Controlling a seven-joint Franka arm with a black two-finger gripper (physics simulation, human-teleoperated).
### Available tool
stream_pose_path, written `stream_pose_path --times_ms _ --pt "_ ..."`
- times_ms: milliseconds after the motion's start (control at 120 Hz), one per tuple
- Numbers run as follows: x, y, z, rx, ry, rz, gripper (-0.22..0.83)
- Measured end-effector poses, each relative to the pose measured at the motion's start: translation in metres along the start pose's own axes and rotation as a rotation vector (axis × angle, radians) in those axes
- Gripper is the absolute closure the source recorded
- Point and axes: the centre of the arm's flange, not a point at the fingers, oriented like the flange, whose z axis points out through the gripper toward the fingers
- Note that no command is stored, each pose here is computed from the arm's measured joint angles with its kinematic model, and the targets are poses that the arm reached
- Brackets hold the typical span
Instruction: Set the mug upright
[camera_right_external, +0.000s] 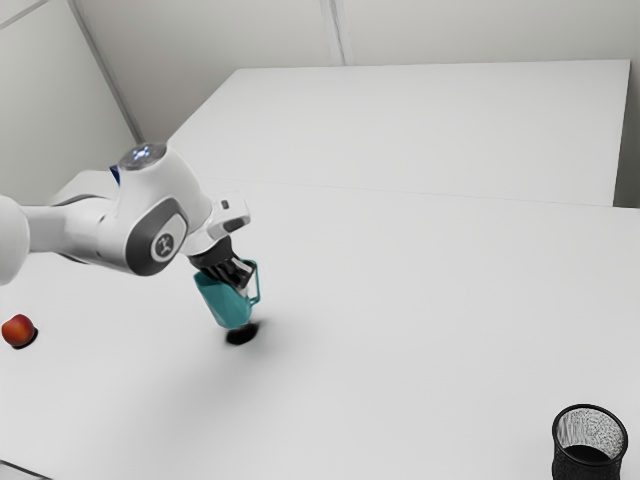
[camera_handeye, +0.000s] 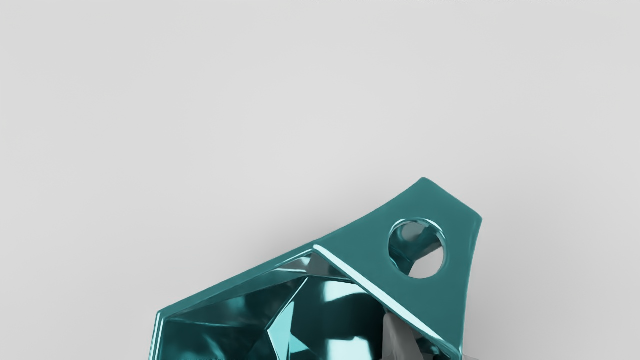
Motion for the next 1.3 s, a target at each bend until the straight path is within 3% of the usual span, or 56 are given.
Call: stream_pose_path --times_ms 958,1300 --pt "0.003 0.008 0.039 0.010 0.000 -0.083 0.78" --pt "0.005 0.011 0.033 0.013 0.015 -0.071 0.33"
